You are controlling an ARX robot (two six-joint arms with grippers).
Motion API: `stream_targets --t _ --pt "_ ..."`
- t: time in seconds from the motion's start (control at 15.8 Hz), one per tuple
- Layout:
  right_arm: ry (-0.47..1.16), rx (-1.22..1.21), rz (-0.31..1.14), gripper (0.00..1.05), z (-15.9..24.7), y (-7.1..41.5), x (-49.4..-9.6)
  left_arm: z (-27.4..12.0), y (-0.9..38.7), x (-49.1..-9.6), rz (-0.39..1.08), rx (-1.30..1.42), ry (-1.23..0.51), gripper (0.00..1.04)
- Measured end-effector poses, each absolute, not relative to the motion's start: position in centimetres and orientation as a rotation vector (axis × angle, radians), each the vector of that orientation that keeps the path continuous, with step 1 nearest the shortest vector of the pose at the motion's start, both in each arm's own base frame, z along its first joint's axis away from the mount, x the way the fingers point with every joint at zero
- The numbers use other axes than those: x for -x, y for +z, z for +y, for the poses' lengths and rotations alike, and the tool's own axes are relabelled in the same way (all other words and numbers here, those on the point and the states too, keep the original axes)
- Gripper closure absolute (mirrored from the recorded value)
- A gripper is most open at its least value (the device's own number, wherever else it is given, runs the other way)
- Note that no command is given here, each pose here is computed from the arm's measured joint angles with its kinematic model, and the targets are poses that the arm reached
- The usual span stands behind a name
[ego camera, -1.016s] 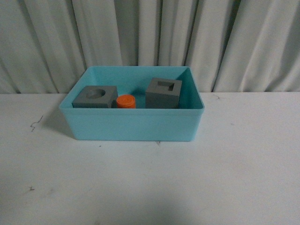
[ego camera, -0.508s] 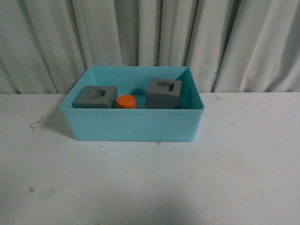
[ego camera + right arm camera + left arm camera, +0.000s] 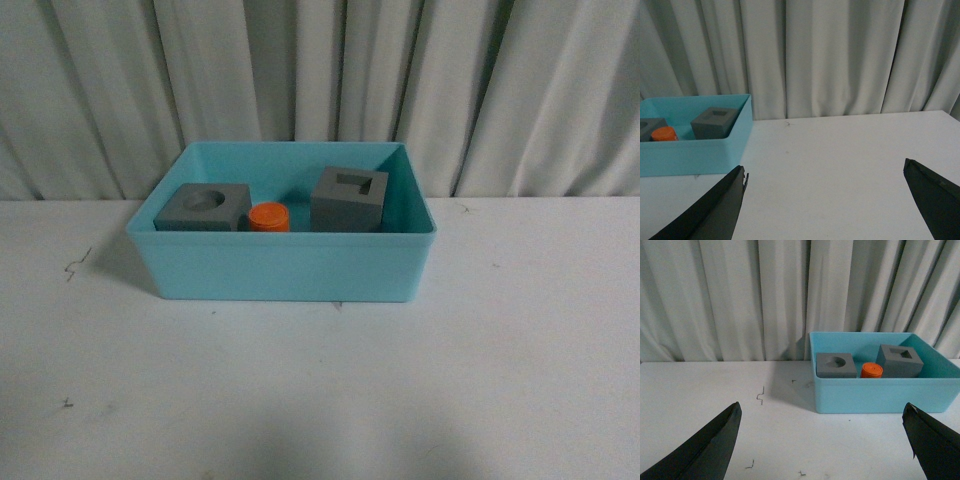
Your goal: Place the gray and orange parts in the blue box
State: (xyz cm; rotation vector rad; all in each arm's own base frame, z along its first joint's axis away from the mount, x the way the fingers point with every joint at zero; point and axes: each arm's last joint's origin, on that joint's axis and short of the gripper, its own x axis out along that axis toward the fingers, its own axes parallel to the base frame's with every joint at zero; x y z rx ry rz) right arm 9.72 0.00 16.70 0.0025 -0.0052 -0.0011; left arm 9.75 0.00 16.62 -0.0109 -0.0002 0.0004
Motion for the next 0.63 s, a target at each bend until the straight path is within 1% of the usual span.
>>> stream_targets --t 0.63 --pt "-0.001 -0.002 -0.006 0.06 0.00 16.70 -9.72 0.00 16.62 -9.75 0.000 0.011 0.000 0.07"
